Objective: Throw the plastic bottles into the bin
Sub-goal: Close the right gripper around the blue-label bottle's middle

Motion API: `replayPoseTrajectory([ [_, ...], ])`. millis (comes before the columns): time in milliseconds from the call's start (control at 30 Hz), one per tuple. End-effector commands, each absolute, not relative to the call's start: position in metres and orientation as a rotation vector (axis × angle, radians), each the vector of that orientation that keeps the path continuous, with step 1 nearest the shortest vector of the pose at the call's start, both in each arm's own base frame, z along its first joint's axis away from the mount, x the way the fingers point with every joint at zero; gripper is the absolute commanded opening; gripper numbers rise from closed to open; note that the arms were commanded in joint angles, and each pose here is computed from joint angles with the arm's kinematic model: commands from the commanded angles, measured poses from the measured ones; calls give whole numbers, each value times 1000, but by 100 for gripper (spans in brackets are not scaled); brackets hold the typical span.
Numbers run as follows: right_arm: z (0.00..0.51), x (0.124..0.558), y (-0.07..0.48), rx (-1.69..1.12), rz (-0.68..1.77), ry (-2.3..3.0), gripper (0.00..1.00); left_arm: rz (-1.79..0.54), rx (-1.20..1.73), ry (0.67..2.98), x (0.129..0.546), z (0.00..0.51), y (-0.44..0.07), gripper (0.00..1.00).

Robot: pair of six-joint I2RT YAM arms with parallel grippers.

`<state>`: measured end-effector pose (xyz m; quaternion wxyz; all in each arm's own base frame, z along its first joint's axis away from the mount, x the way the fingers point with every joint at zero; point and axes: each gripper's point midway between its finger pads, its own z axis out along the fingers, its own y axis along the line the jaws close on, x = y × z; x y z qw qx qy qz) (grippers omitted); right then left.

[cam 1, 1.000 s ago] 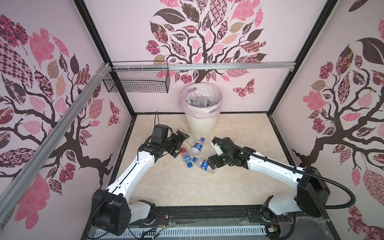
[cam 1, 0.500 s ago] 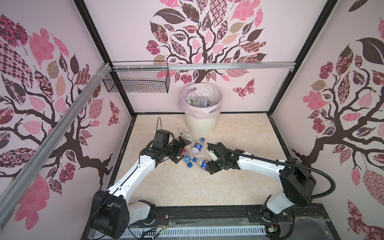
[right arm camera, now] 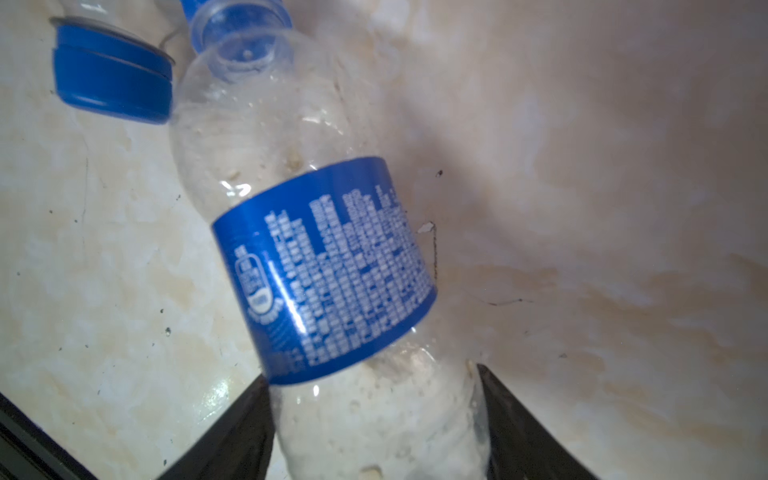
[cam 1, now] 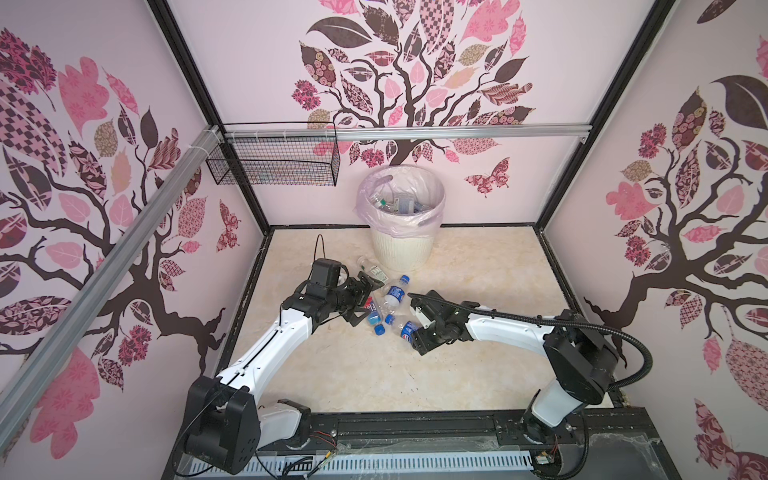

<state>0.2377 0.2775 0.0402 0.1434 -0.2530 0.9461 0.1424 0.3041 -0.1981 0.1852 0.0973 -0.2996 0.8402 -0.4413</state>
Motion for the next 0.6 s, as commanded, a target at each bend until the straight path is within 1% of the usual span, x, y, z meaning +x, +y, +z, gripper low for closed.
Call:
replayPoseTrajectory([
  [0,40,238,285,-757,410,2739,75,-1308,-880,2503,302,179,-200,97],
  [200,40,238,288,-769,412,2742,71,-1304,-895,2509,298,175,-198,97],
  [400,40,234,288,-784,420,2751,59,-1303,-914,2505,295,174,-196,97],
  [567,43,233,285,-778,419,2749,55,-1300,-918,2499,295,174,-195,97],
])
